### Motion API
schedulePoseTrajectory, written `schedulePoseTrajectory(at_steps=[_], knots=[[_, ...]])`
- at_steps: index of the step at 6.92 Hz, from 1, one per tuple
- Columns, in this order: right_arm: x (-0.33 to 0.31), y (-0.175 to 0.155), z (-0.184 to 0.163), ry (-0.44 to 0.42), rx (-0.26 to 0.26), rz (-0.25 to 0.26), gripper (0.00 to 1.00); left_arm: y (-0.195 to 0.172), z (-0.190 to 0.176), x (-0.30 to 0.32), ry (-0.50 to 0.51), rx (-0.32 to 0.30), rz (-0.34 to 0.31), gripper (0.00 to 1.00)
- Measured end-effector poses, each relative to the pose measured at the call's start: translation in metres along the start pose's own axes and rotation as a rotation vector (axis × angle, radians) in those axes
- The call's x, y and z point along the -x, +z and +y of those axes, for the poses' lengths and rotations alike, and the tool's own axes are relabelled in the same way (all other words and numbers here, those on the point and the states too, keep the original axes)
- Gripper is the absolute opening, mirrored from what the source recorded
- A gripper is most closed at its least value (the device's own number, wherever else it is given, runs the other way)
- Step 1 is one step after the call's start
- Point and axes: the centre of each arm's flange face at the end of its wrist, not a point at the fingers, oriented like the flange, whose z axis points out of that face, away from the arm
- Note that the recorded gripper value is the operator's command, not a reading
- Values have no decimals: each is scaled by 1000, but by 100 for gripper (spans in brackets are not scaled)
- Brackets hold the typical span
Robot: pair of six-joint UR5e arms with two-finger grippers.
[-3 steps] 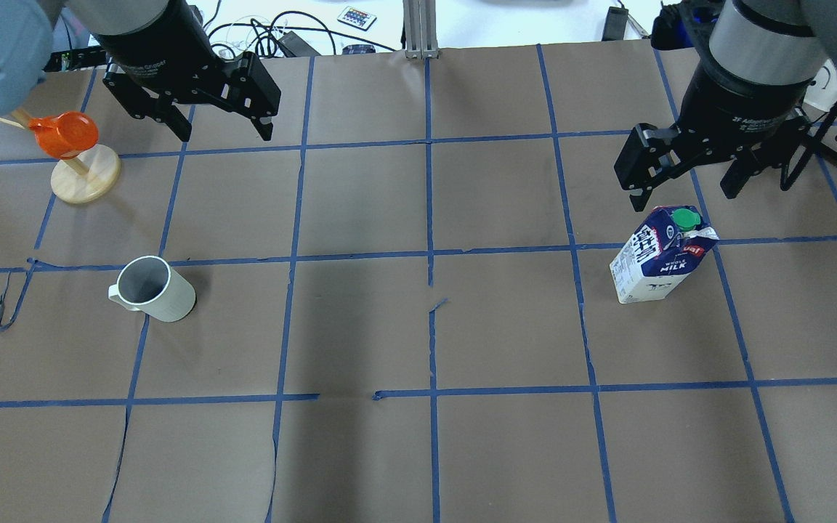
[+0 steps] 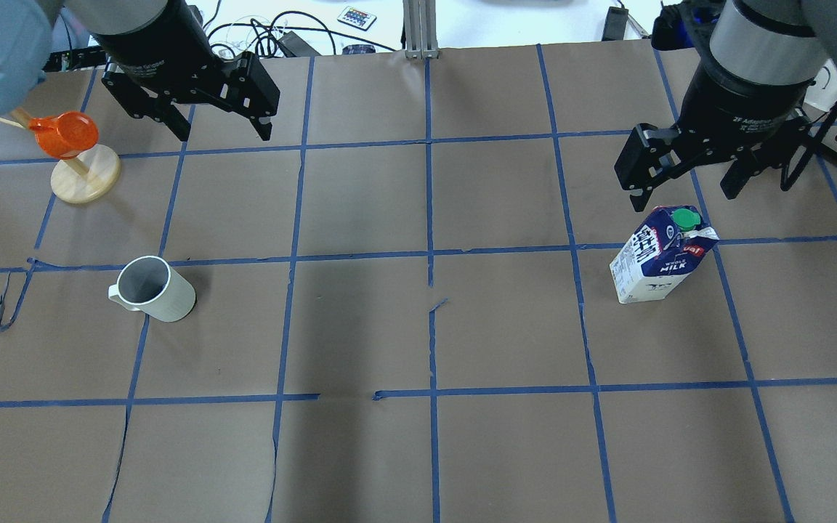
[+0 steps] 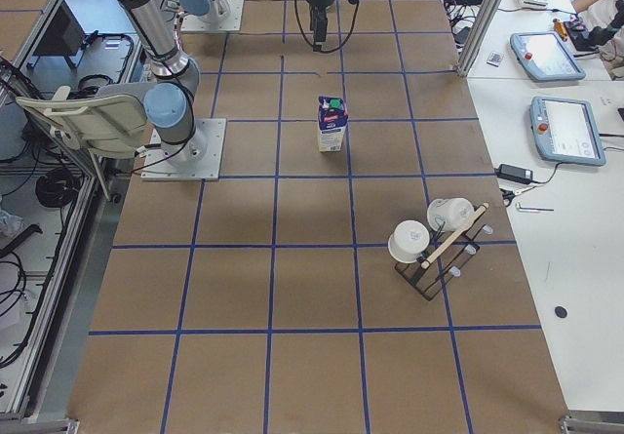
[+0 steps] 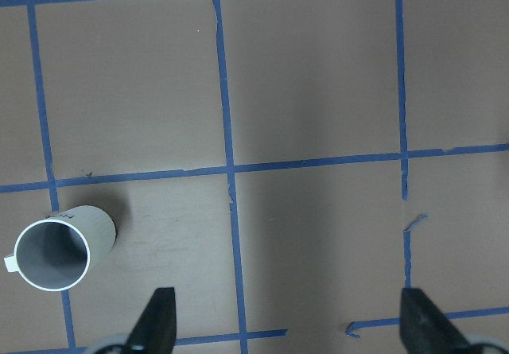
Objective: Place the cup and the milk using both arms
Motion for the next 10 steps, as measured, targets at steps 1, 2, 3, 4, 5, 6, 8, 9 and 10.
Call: schedulePoseTrajectory(at_steps=[1,2,3,4,5,6,8,9,10], knots=[[1,0,0,3,0,-6,100,0,0,0,0,0,0,100],[0,0,0,7,1,-6,100,0,0,0,0,1,-1,100],[0,0,0,11,3,-3,100,0,1,0,1,1,-1,100],[-1,1,0,12,7,-3,100,0,1,0,1,2,-1,100],[-1,2,0,13,11,-4,100,0,1,0,1,2,-1,100],[-1,2,0,14,13,-5,100,1,0,0,0,3,-1,100],[-4,3,-3,8,8,-4,100,1,0,0,1,3,-1,100],[-6,3,-5,-3,-2,-5,100,1,1,0,0,4,-1,100],[-12,3,-10,-21,-21,-2,100,2,1,0,-1,6,-1,100]])
